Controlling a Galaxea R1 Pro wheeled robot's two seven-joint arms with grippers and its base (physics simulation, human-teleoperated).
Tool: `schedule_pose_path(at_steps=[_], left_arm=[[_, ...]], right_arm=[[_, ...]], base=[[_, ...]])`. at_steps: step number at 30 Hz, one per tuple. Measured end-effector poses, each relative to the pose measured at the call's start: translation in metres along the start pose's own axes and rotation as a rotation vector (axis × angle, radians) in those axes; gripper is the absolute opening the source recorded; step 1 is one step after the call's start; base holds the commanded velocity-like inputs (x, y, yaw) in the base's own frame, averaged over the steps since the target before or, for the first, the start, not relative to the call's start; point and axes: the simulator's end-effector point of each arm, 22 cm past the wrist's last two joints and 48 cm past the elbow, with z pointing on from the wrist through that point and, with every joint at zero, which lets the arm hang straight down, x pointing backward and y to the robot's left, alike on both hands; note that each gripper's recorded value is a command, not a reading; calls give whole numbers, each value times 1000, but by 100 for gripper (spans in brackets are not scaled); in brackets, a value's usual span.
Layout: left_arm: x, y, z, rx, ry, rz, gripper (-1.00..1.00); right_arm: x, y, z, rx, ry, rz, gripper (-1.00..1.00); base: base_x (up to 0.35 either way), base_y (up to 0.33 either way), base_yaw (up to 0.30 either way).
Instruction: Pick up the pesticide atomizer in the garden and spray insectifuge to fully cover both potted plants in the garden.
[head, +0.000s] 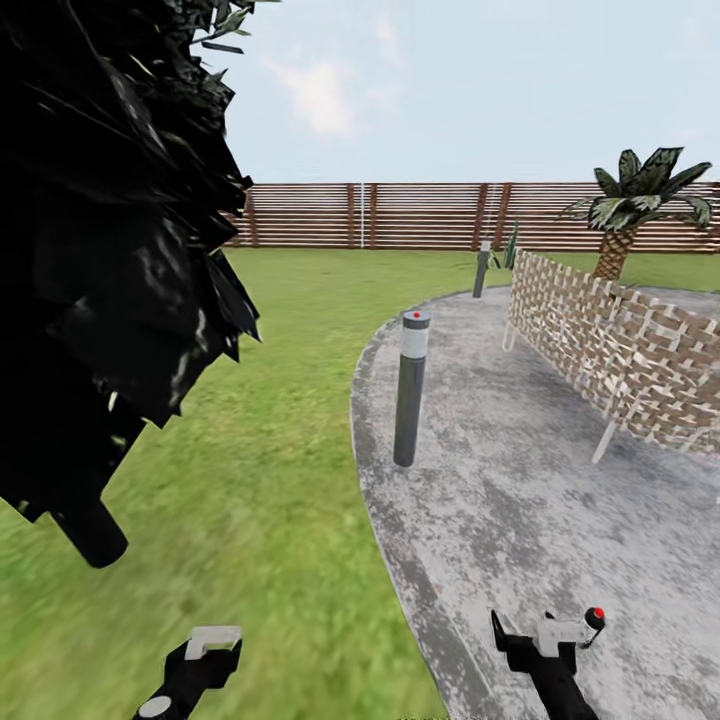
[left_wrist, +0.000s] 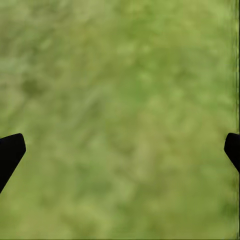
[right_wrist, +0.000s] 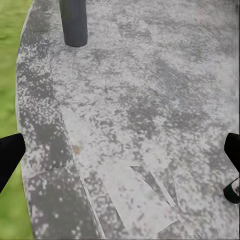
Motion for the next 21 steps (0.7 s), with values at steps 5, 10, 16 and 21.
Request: schedule_pose_path(at_steps=[5,10,16,21], left_arm=[[1,1,0,0,3,9,100],[7,2,-2,0,9,13,100],[8,1,-2,1,9,13,100],[8,3,-3,-2,9,13,100]], right_arm=[[4,0,1,0,10,-1,100],[50,-3,-9,12,109,1,100],[59,-10,-12,47,130,-3,100],[60,-8,-12,45,129,-4,100]], base=[[0,0,-300],[0,0,-300],[0,0,-183],[78,4,-17]])
